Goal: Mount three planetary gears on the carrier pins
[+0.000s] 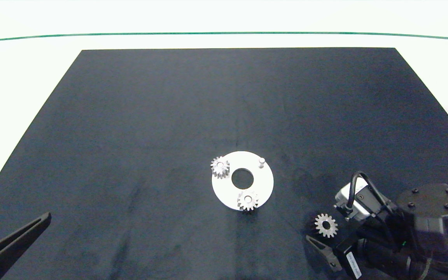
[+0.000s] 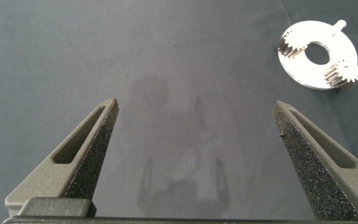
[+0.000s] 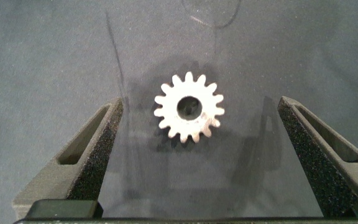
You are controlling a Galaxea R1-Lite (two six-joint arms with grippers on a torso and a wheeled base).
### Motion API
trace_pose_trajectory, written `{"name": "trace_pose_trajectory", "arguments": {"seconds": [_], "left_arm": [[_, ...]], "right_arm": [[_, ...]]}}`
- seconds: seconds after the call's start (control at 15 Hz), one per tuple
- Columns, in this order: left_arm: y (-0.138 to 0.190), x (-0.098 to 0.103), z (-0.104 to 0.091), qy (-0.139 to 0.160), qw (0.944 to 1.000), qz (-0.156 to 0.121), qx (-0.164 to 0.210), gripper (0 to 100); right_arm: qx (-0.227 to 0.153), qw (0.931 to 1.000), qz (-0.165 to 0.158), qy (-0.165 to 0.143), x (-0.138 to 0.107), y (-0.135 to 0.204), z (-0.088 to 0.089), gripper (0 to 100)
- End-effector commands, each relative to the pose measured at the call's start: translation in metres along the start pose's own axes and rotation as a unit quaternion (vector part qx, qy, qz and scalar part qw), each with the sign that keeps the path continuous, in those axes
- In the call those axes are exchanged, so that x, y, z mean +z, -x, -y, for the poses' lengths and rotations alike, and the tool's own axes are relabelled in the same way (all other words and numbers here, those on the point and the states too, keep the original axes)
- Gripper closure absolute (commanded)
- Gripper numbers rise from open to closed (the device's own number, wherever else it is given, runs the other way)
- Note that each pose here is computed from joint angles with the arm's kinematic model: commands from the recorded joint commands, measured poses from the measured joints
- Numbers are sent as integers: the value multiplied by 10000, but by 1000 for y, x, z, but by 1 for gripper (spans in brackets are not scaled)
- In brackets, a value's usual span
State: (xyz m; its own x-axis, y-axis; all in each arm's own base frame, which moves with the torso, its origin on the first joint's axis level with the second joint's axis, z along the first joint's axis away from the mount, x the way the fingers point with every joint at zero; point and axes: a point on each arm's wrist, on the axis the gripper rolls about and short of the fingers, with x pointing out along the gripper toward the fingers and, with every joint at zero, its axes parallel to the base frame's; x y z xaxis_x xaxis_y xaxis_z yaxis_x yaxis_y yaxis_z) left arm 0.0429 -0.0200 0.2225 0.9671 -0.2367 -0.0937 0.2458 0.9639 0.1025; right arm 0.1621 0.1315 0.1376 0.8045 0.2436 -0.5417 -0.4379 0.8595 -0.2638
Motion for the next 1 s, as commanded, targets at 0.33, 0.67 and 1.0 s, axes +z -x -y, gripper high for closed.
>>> {"name": "trace_pose_trajectory", "arguments": {"seconds": [0.33,0.67,1.0], "left_arm": [[1,0,0,1,10000,24,14,0],[1,0,0,1,10000,24,14,0],[1,0,0,1,10000,24,14,0]], "right_arm": [[-17,10000,-65,-22,-2,-6,0,9],[-6,9999,-122,-70,-4,-7,-1,19],[-16,9998,-61,-187,-3,-12,-2,30]]}}
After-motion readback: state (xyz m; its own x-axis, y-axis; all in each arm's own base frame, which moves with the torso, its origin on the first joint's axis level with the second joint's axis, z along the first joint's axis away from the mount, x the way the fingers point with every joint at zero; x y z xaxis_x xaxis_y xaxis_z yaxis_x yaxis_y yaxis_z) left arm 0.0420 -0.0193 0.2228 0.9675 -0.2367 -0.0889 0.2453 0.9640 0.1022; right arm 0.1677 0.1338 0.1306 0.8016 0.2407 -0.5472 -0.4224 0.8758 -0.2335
